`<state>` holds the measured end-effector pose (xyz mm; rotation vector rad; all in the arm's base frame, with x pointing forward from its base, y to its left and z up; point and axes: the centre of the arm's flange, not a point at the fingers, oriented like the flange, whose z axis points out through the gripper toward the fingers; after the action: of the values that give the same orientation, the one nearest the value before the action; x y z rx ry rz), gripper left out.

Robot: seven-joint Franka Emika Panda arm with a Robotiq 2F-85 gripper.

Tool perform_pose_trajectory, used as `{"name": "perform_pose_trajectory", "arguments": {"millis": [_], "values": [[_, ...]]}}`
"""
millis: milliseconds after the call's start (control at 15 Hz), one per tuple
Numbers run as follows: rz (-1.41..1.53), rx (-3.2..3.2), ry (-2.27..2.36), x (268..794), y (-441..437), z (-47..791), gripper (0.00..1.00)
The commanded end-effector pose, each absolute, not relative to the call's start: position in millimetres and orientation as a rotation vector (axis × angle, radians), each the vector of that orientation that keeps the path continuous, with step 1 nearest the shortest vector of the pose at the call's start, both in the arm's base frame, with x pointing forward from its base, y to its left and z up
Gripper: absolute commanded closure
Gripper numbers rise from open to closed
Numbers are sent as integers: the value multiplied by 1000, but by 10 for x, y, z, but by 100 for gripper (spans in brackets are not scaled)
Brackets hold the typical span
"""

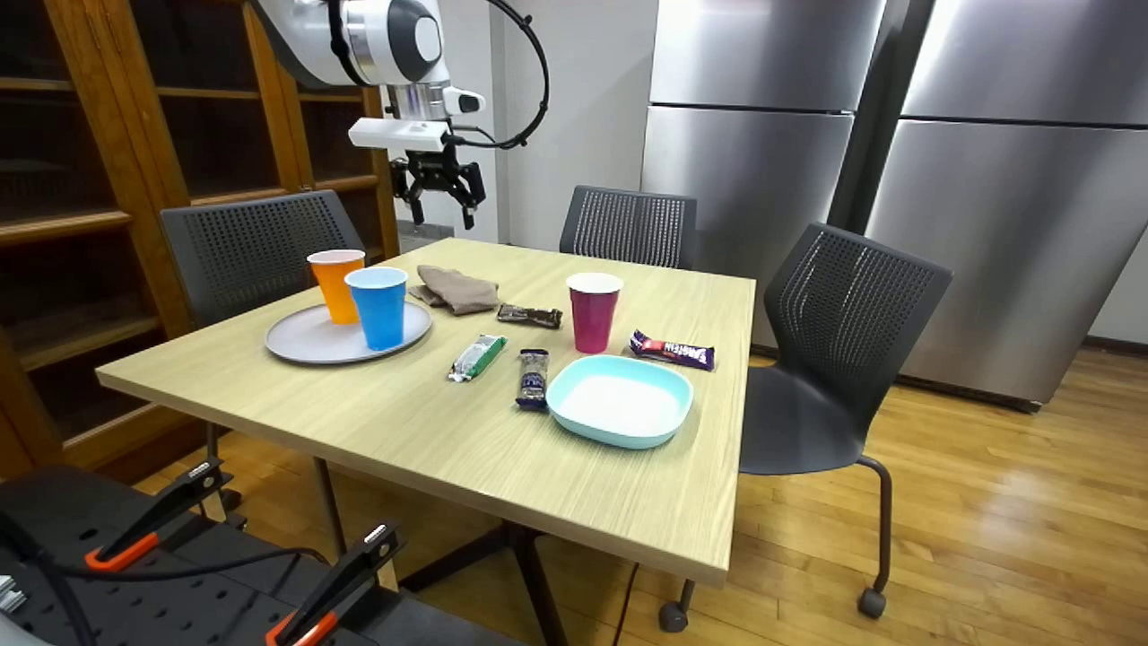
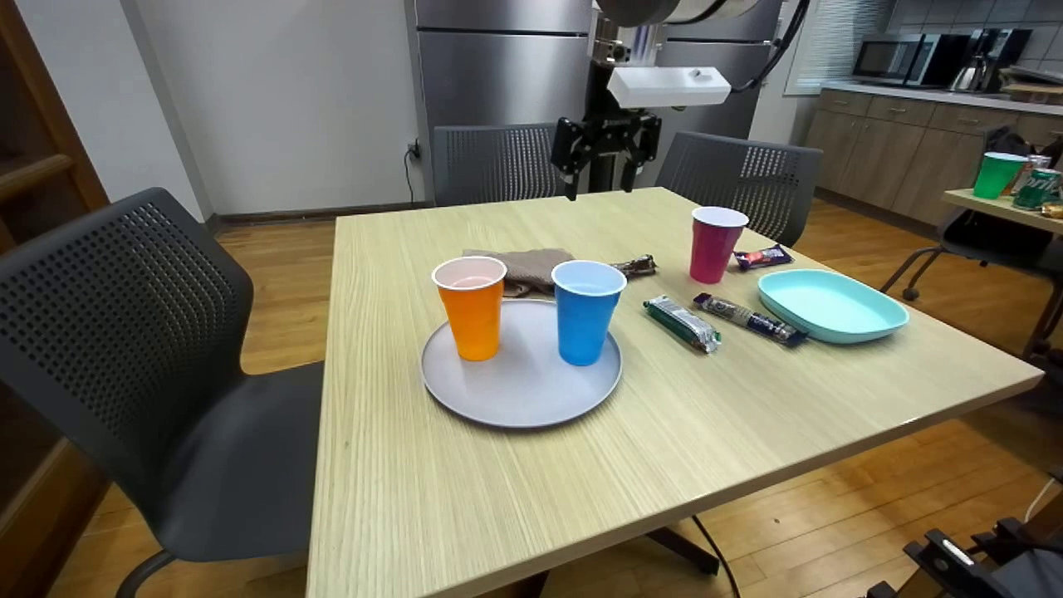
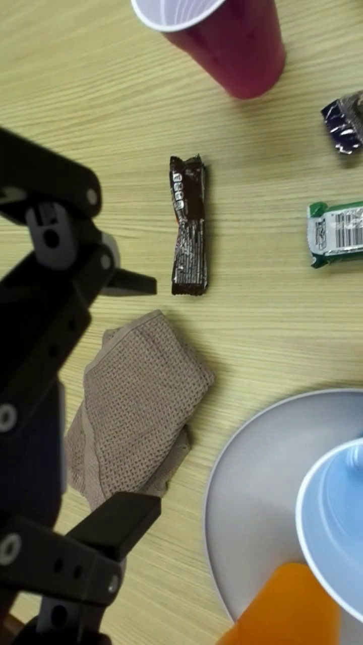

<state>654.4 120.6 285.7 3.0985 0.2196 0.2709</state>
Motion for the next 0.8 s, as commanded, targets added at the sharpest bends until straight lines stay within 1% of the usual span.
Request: {"name": "perform_pose_trajectory", "arguments": {"millis": [0, 400, 733], "values": [[250, 3127, 141, 6363, 887, 2812, 0], [161, 3118, 82, 6300, 523, 2414, 0], [109, 3113, 64, 6240, 496, 2042, 0]]}}
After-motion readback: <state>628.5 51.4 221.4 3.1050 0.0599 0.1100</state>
